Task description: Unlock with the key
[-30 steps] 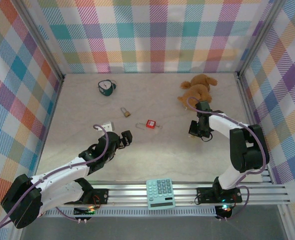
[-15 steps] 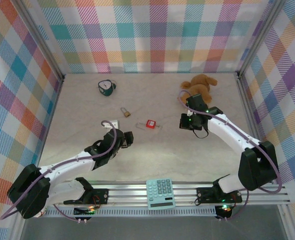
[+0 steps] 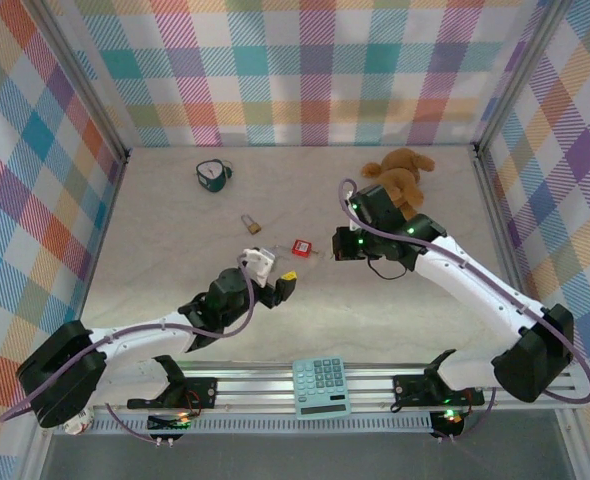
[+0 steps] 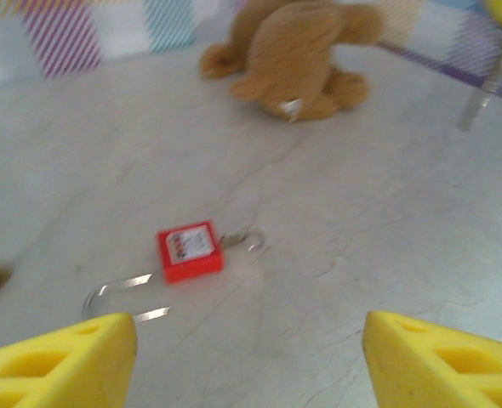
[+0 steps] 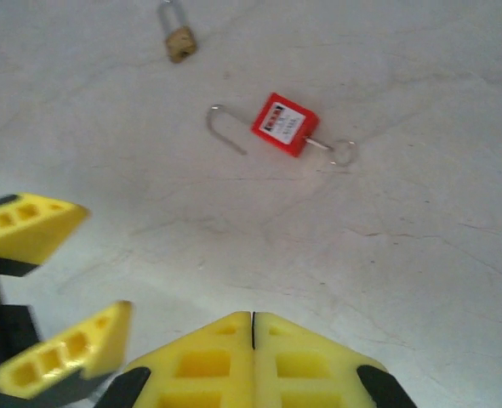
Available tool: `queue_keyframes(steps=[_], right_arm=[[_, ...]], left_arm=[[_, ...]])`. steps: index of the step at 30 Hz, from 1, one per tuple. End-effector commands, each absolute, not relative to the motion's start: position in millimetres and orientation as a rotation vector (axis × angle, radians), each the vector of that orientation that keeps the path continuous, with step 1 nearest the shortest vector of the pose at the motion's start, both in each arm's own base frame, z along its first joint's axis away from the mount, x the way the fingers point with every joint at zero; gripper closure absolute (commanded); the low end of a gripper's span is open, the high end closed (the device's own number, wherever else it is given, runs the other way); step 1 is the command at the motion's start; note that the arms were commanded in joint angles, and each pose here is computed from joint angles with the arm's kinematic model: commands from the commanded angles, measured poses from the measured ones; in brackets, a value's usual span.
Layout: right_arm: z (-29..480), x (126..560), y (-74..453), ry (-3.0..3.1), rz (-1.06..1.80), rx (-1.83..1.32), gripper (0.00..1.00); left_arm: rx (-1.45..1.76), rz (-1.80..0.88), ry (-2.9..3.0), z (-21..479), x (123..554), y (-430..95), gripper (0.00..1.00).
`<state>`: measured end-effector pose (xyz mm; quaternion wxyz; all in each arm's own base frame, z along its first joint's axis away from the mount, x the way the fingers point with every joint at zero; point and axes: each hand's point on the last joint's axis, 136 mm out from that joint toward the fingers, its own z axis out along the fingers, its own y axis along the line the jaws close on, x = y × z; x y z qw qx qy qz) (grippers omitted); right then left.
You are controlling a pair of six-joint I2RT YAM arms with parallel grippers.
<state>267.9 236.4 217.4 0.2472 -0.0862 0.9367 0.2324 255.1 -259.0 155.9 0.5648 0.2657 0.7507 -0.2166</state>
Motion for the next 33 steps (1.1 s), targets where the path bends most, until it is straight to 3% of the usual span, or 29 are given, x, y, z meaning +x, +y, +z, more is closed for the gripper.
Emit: queue_keyframes(steps=[1,19,33], right_arm=[[244,256,246,2.517,0.734,-0.237,0.94],[269,230,282,2.453,0.933,-0.317,0.95],[264,228,293,2.459,0.948,-0.328,0.95]], left_arm=[[0.788,-0.555,1.465,195,240,-286,0.35],[0.838,-0.695,1.197,219,226,-322,0.45],[0.821,-0.668,1.18,228,230,-322,0.65]])
